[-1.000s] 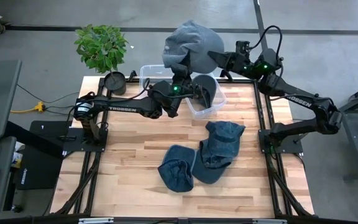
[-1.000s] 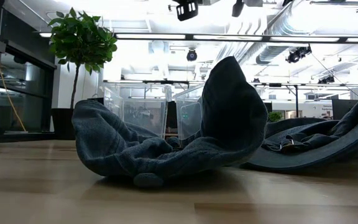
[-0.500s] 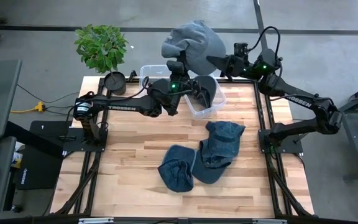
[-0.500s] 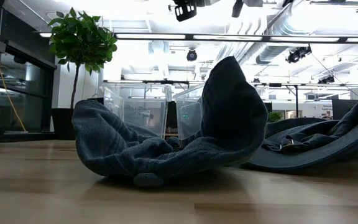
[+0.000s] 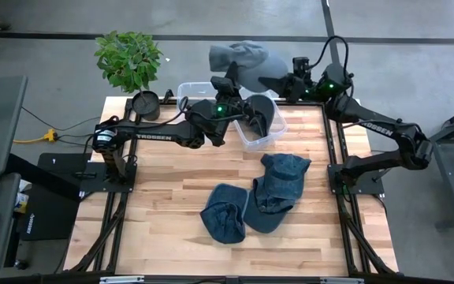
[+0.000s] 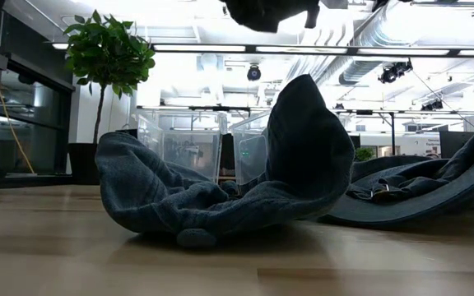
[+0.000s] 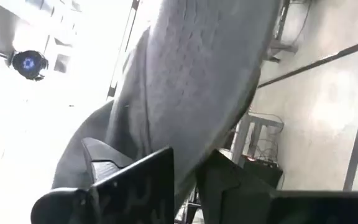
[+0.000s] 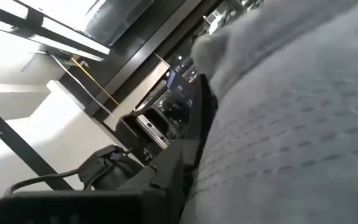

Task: Pick & Place hat
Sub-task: Put the gray cap into the right transparent bin

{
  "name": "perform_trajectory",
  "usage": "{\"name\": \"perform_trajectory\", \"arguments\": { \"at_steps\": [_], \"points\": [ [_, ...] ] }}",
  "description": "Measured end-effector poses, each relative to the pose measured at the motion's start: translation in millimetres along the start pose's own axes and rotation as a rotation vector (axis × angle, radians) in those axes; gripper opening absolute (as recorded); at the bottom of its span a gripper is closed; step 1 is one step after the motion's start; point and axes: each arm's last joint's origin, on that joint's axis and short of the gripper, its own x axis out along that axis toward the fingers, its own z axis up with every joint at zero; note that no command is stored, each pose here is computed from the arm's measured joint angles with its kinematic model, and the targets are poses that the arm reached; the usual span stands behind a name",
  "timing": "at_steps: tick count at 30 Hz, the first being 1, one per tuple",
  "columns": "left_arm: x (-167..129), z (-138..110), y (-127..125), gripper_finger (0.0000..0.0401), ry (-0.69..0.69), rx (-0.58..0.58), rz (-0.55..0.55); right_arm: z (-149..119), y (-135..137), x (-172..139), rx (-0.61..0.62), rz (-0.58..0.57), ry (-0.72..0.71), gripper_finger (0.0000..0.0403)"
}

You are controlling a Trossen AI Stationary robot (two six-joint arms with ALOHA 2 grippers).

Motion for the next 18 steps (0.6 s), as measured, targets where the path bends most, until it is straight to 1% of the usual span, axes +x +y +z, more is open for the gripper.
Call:
{"name": "perform_trajectory", "arguments": {
  "at_steps": [5,9,13,18],
  "points": [
    [0.0,0.2,-0.5,0.0000,-0.002,0.003,-0.002,-0.3,0.4,-0.1,-0.027,0.010,0.011,0.0129],
    [0.0,0.8,-2.5,0.0000,-0.018,-0.022,-0.011,0.3,0.0,-0.4,-0.042,0.007,0.010,0.0130],
    [-0.1,1.0,-4.9,0.0000,-0.019,-0.040,-0.024,2.8,-3.1,-2.1,-0.044,-0.013,0.002,0.0102],
    [0.0,1.4,-5.3,0.0000,-0.028,-0.043,-0.024,6.8,-6.3,-4.8,-0.071,-0.033,-0.009,0.0038]
  ]
}}
